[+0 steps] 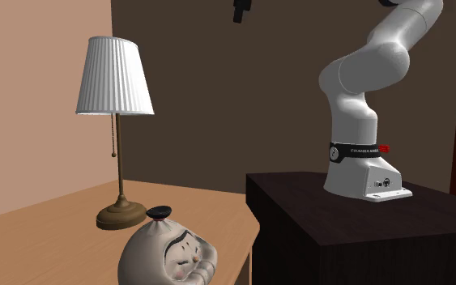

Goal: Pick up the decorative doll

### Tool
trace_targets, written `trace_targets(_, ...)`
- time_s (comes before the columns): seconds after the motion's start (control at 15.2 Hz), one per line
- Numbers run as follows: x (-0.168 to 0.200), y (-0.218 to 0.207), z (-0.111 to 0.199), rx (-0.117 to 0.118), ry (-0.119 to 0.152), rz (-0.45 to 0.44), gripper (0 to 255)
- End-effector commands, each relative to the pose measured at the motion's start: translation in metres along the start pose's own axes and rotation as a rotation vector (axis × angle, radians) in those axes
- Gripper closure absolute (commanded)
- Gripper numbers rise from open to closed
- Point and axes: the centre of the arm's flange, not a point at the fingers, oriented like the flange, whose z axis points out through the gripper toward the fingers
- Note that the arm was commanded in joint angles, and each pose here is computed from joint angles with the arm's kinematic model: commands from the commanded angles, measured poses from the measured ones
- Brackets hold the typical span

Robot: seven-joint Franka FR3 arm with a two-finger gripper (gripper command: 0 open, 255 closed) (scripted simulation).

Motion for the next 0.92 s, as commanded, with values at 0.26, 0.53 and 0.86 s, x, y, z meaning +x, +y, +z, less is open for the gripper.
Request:
trace_targets(0.26, 0.021, -0.015, 0.046, 0.020, -0.021, 0.003, 0)
trace_targets(0.53, 0.042, -0.031, 0.093, 0.039, -0.042, 0.006, 0)
trace_targets(0.86, 0.066, -0.053, 0.151, 0.064, -0.068, 0.010, 0)
